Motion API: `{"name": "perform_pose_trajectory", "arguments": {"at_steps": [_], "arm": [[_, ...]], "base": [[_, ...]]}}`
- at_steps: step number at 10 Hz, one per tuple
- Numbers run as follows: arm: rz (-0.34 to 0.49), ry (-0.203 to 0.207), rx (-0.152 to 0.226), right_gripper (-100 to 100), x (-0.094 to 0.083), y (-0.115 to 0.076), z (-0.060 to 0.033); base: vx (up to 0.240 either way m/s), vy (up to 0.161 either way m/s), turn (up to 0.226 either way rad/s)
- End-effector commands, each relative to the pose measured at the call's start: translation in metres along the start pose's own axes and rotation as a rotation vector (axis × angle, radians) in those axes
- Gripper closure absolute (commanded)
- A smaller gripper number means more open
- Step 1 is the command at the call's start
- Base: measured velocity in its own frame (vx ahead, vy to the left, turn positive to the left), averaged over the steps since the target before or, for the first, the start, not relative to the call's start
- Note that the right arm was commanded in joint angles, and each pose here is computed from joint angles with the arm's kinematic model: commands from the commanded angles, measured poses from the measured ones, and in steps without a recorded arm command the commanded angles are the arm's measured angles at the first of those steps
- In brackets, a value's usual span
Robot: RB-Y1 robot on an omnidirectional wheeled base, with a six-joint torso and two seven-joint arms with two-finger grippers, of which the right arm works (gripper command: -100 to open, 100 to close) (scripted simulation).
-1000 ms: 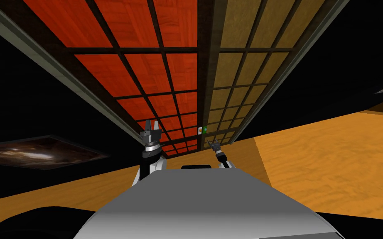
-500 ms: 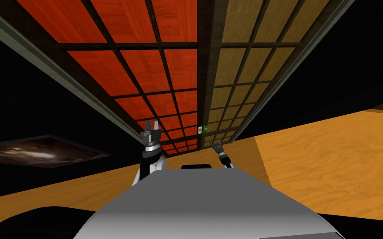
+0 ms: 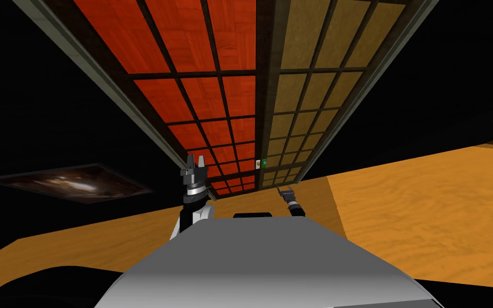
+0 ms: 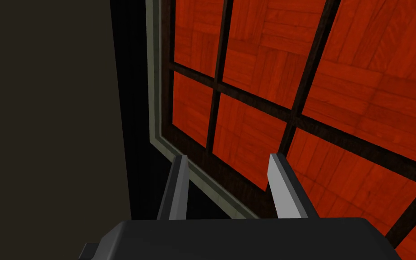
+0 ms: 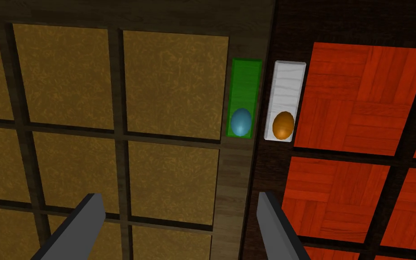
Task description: Pull the door open
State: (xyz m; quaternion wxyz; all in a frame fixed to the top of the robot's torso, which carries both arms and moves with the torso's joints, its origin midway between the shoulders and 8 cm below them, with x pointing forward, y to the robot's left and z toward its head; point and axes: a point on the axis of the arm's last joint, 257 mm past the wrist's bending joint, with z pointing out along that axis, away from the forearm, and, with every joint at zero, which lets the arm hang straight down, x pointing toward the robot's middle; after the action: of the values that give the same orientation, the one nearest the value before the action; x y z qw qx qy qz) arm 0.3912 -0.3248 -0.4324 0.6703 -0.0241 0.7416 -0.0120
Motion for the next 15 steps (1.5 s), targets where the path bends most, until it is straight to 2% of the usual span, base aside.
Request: {"name": "perform_pose_trajectory", "arguments": {"at_steps": [1, 5, 9, 11, 13, 15], "arm": [[-0.005, 0.032, 0.054, -100, 0.011, -0.027, -0.0163], [-0.012, 0.101, 0.189, -100, 0.036, -0.087, -0.0594], [-0.011, 0.143, 0.299, -100, 0.051, -0.128, -0.0934], [-0.008, 0.154, 0.347, -100, 0.054, -0.143, -0.1056], [-0.002, 0.154, 0.388, -100, 0.055, -0.153, -0.1115], [0.010, 0.136, 0.413, -100, 0.051, -0.156, -0.1058]], "base": [[-0.115, -0.038, 0.074], [-0.158, -0.049, 0.106], [-0.091, -0.041, 0.124], [-0.031, -0.050, 0.164], [0.015, -0.047, 0.206], [0.100, -0.043, 0.238]]}}
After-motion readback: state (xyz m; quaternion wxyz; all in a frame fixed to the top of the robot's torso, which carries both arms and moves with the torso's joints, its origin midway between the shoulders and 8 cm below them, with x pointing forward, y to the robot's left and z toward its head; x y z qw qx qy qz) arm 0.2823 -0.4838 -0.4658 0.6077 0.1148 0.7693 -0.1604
